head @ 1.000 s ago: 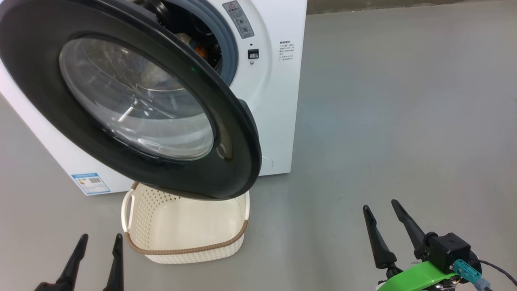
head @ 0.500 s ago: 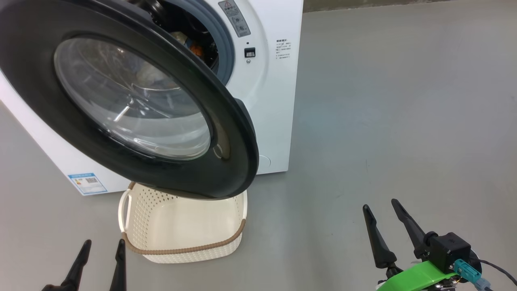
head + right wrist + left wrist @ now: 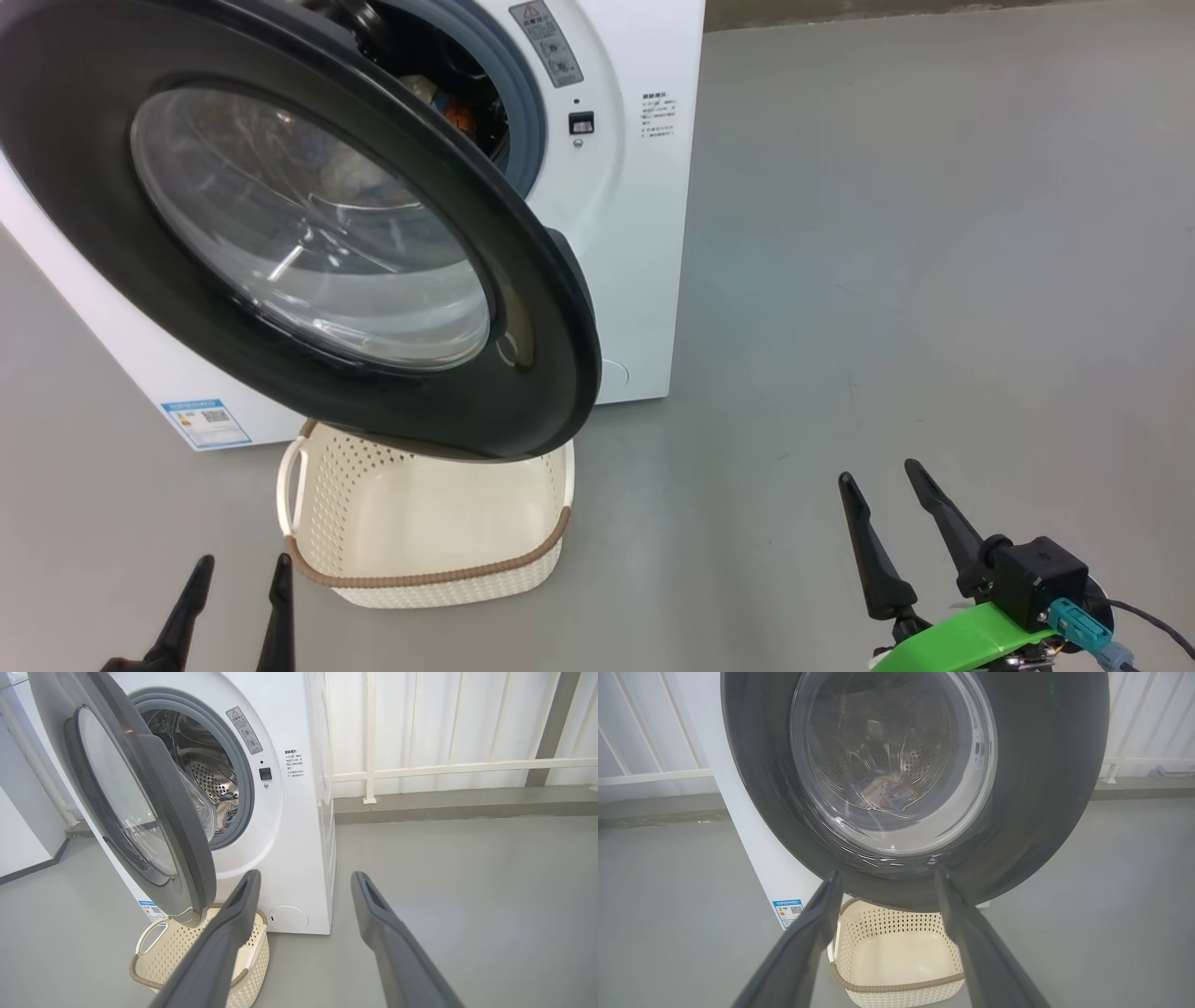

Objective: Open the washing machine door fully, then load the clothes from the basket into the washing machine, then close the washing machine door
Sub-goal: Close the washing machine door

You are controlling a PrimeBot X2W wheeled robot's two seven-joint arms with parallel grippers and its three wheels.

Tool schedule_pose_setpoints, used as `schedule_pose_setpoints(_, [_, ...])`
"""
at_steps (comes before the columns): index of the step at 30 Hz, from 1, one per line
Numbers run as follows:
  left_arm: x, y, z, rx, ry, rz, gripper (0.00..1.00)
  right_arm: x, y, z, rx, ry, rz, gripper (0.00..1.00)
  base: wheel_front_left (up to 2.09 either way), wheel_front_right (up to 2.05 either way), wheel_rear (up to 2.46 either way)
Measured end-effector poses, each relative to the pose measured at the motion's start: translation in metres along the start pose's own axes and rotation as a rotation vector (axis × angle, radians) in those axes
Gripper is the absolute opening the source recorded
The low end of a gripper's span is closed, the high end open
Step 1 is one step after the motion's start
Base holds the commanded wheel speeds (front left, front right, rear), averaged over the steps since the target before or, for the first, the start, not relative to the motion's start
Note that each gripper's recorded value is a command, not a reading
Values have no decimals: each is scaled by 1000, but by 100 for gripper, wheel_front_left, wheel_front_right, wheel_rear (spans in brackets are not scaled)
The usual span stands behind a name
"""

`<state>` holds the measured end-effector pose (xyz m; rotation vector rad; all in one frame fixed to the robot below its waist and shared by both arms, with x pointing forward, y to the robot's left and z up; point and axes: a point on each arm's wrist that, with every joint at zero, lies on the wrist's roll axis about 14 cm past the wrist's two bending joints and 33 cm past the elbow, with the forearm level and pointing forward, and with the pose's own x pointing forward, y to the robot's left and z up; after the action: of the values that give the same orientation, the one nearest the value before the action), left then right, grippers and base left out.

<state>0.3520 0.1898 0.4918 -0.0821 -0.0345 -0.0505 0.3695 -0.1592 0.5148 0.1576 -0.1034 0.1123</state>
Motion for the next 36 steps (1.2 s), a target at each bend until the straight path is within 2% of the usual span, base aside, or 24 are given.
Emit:
schedule_pose_setpoints(28, [1, 3, 0, -5, 0, 12, 100, 0, -1, -4, 1, 13, -3, 100, 0, 0, 0])
schedule_pose_setpoints(29, [1, 2, 0, -6, -1, 12, 100, 0, -1, -4, 1, 12, -2, 79, 0, 0, 0])
schedule_pose_setpoints(30, [1, 3, 1, -7, -4, 13, 100, -1, -1, -5, 1, 16, -3, 27, 0, 0, 0])
schedule_pose_setpoints(31, [1, 3, 1, -7, -4, 13, 100, -1, -1, -5, 1, 16, -3, 0, 0, 0, 0])
schedule_pose_setpoints(36, [0, 3, 0, -8, -2, 16, 100, 1, -3, -1, 14, 2, -11, 0, 0, 0, 0])
